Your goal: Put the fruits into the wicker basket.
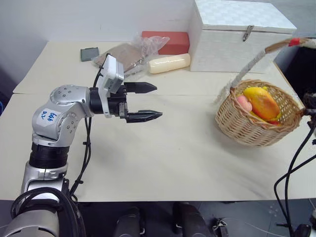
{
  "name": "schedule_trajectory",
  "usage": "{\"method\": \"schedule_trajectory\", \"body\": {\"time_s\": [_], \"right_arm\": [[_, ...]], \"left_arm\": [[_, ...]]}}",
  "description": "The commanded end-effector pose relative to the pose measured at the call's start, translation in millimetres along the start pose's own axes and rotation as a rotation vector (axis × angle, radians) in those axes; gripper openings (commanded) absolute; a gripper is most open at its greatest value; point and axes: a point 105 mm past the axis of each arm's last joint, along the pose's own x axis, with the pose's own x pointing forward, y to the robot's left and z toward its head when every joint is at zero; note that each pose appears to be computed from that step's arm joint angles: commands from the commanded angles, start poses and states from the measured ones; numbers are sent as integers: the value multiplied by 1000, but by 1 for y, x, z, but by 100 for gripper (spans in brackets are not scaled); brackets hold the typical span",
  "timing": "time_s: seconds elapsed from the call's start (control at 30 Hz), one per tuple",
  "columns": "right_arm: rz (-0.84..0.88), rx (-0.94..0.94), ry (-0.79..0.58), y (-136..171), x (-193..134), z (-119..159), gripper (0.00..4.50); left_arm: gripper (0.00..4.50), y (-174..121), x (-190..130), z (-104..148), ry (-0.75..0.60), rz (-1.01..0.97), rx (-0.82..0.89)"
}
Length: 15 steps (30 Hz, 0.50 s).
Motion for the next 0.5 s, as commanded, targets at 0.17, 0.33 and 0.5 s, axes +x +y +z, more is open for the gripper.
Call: {"method": "schedule_trajectory", "body": {"time_s": [0.17, 0.33, 0.5], "right_arm": [[48, -62, -57, 3, -14, 8, 311], [94, -101, -17, -13, -53, 24, 446], [207, -160, 110, -29, -94, 40, 446]], "left_arm": [[450, 1, -3, 11, -22, 0, 50], [450, 0, -7, 8, -30, -15, 26], [450, 3, -11, 4, -26, -32, 11]]}}
